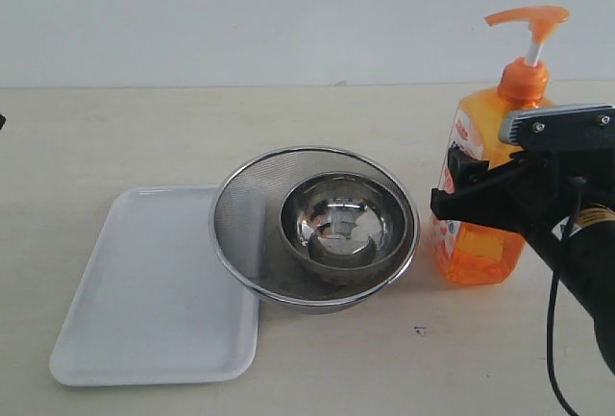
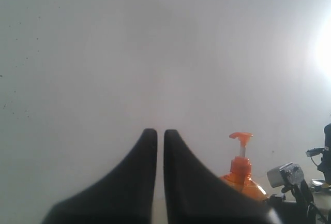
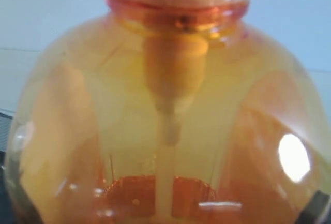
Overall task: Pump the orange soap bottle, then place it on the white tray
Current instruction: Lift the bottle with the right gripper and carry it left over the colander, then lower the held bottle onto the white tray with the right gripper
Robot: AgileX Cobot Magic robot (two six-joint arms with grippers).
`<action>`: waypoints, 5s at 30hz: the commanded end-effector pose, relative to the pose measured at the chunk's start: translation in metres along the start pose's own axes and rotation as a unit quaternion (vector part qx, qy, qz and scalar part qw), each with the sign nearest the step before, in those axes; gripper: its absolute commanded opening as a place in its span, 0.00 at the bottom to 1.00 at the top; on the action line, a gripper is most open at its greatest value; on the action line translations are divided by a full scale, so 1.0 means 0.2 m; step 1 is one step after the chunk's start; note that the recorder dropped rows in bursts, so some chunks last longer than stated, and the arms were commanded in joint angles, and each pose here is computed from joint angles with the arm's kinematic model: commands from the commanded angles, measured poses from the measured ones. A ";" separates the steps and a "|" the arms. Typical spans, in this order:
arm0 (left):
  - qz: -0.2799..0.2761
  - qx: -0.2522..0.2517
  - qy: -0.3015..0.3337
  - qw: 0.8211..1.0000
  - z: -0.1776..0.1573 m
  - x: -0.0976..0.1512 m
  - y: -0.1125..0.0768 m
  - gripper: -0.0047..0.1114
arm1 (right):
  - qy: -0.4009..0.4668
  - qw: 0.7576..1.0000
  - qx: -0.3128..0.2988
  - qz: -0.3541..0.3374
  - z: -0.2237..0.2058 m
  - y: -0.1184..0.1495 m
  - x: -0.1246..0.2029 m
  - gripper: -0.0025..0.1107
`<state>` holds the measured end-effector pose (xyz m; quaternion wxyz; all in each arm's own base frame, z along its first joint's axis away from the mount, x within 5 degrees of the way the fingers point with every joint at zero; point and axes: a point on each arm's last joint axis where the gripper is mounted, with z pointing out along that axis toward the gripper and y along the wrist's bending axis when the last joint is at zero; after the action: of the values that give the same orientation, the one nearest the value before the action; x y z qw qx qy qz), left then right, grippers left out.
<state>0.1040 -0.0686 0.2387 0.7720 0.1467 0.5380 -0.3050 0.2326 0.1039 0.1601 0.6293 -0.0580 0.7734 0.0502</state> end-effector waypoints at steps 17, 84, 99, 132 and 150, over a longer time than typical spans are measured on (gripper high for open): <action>-0.006 -0.004 -0.004 1.000 -0.01 0.00 0.00 0.08 | -0.098 0.995 -0.016 -0.008 -0.04 0.02 -0.33 0.02; -0.013 -0.299 -0.069 0.952 -0.28 -0.17 0.20 0.08 | -0.094 0.945 -0.311 -0.044 0.13 1.19 -0.79 0.02; -0.024 -0.272 -0.062 0.960 -0.32 -0.18 0.17 0.08 | -0.064 0.948 -0.306 -0.057 0.23 1.38 -0.40 0.02; -0.026 -0.262 -0.054 0.963 -0.31 -0.17 0.16 0.08 | -0.029 0.956 -0.285 -0.059 0.30 1.40 -0.22 0.67; -0.026 -0.261 -0.051 0.964 -0.31 -0.17 0.16 0.08 | -0.044 0.956 -0.288 -0.046 0.27 1.38 -0.32 0.83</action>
<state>0.0713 0.0019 0.2449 0.8030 -0.0923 0.5607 -0.1798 0.2553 0.3892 0.1949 0.6090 -0.2795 0.7041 0.2348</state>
